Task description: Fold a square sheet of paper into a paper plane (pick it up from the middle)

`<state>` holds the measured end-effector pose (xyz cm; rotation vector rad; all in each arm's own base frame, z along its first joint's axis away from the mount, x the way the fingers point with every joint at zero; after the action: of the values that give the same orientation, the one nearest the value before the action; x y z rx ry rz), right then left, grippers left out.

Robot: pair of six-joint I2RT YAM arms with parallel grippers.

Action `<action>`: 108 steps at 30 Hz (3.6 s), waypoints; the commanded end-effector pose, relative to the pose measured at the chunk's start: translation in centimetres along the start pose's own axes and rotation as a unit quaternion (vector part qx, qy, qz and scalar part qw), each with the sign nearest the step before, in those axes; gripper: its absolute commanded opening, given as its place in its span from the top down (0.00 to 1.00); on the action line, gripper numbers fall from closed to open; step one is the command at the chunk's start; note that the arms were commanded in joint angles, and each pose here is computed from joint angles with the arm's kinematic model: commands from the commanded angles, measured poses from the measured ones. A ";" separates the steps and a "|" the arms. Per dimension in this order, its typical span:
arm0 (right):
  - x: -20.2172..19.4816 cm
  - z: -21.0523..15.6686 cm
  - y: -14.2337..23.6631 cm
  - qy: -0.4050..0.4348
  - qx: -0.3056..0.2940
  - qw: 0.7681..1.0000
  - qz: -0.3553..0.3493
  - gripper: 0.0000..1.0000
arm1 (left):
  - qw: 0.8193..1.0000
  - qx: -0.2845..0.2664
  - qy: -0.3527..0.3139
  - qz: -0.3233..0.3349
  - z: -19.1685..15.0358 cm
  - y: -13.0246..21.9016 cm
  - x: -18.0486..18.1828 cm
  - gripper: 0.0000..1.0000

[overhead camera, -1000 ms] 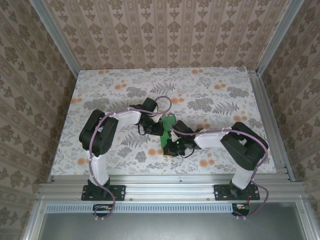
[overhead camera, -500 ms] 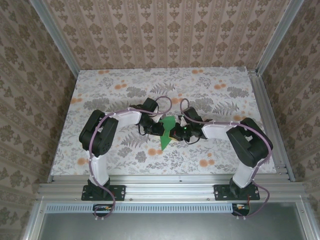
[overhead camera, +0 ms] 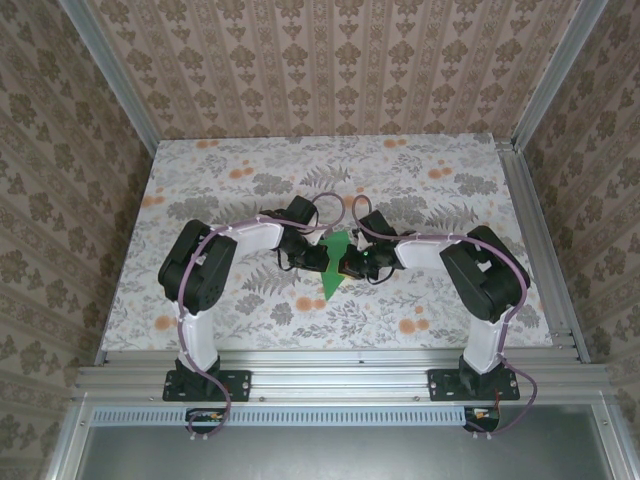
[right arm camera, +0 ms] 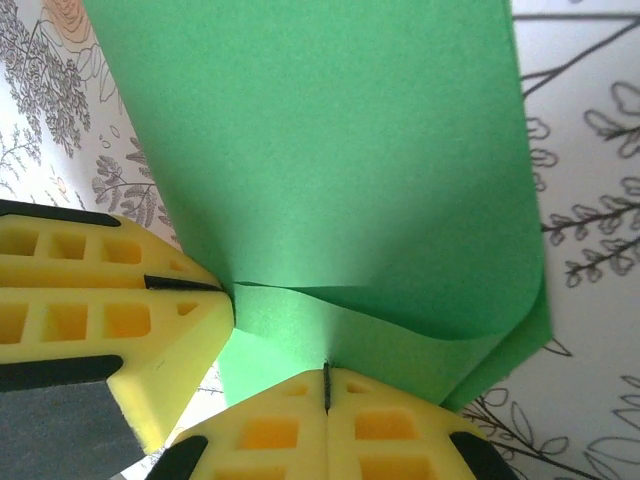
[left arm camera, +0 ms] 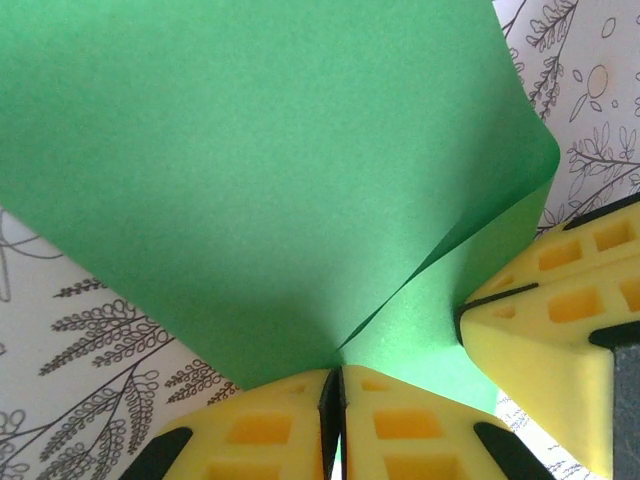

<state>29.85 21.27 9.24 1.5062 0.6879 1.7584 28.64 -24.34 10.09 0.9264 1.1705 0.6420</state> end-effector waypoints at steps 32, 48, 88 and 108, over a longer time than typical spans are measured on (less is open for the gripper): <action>-0.6 2.3 4.1 -0.003 -0.067 0.998 -0.014 0.94 | 0.991 0.081 0.015 0.108 -3.4 -4.2 4.1 0.88; -3.6 2.7 1.5 -0.011 -0.034 0.995 -0.090 0.94 | 0.990 0.083 0.012 0.116 -3.8 -3.9 4.2 0.88; -1.5 2.7 2.9 0.000 -0.046 0.999 -0.012 0.77 | 0.992 0.080 0.010 0.099 -3.8 -4.1 4.0 0.88; -2.2 2.5 2.2 -0.006 -0.025 0.998 -0.052 0.74 | 0.992 0.082 0.010 0.099 -3.8 -4.1 4.1 0.88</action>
<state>32.03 17.87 10.66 1.4173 0.6572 1.7077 28.60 -24.86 9.89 0.9013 1.1260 0.6136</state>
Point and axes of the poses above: each hand's point on the last joint's axis, 136 mm out from that joint toward the fingers, its own y axis back along the fingers, its own x axis along the line the jaws close on, z = x × y, the point moved 10 cm from there along y, back along the fingers, and after that the axes turned 10 degrees about y, right-handed, at the moved point
